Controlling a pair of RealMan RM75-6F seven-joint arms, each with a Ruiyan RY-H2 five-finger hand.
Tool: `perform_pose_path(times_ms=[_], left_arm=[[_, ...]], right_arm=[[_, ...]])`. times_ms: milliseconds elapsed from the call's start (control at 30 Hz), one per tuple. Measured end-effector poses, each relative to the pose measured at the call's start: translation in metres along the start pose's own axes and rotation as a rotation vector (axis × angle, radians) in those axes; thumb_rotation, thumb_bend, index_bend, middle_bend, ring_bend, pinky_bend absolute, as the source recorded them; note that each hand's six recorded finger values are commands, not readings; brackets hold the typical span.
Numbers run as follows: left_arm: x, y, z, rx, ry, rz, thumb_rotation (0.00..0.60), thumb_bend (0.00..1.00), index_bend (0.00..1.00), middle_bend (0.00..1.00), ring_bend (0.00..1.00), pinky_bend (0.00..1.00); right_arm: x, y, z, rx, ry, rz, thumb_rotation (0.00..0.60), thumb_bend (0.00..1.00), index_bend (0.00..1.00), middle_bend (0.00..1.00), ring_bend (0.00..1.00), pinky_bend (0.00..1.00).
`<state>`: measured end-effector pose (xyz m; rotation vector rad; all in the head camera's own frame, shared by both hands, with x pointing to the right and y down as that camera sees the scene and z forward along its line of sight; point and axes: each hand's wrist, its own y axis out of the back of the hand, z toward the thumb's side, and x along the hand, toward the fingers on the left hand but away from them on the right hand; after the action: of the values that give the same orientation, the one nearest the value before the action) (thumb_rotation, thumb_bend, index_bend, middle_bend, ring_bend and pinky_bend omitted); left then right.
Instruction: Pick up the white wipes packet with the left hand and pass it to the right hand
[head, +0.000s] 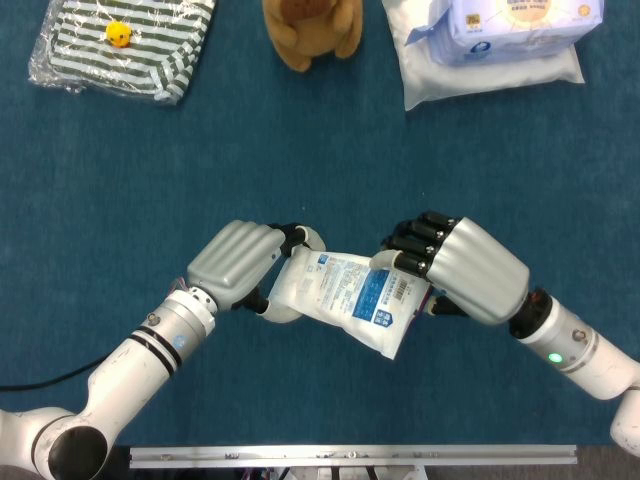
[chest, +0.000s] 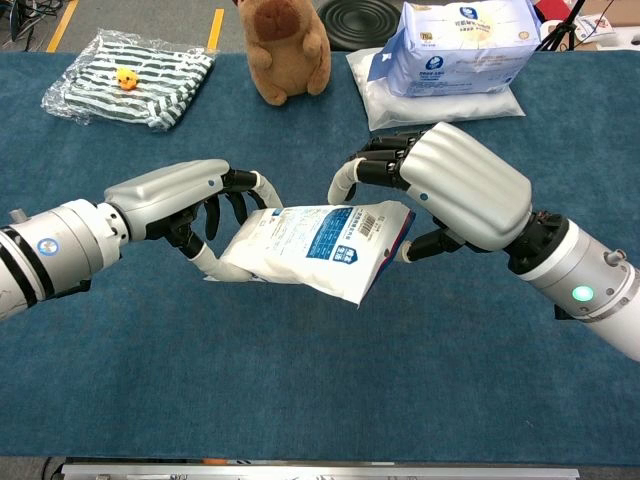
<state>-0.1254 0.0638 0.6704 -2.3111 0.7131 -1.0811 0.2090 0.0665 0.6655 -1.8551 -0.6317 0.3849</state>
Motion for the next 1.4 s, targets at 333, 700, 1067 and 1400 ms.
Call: perform_pose_path(times_ms=[333, 700, 1067, 1400], left_arm=[[0.000, 0.000, 0.001, 0.003, -0.004, -0.003, 0.600, 0.16, 0.40, 0.39, 0.37, 0.54], [0.000, -0.001, -0.001, 0.006, -0.002, -0.007, 0.600, 0.16, 0.39, 0.26, 0.31, 0.54], [-0.002, -0.004, -0.002, 0.014, -0.009, -0.042, 0.600, 0.16, 0.33, 0.00, 0.15, 0.48], [-0.003, -0.008, -0.007, 0.021, -0.008, -0.100, 0.600, 0.16, 0.15, 0.00, 0.08, 0.42]], right_arm=[[0.000, 0.001, -0.001, -0.017, -0.016, -0.028, 0.600, 0.27, 0.63, 0.64, 0.55, 0.52], [0.000, 0.004, -0.003, -0.041, -0.032, -0.085, 0.600, 0.30, 0.76, 0.75, 0.65, 0.59], [0.000, 0.009, -0.003, -0.064, -0.025, -0.164, 0.600, 0.33, 0.81, 0.79, 0.69, 0.62], [0.000, 0.013, -0.008, -0.073, -0.047, -0.203, 0.600, 0.35, 0.85, 0.82, 0.71, 0.64]])
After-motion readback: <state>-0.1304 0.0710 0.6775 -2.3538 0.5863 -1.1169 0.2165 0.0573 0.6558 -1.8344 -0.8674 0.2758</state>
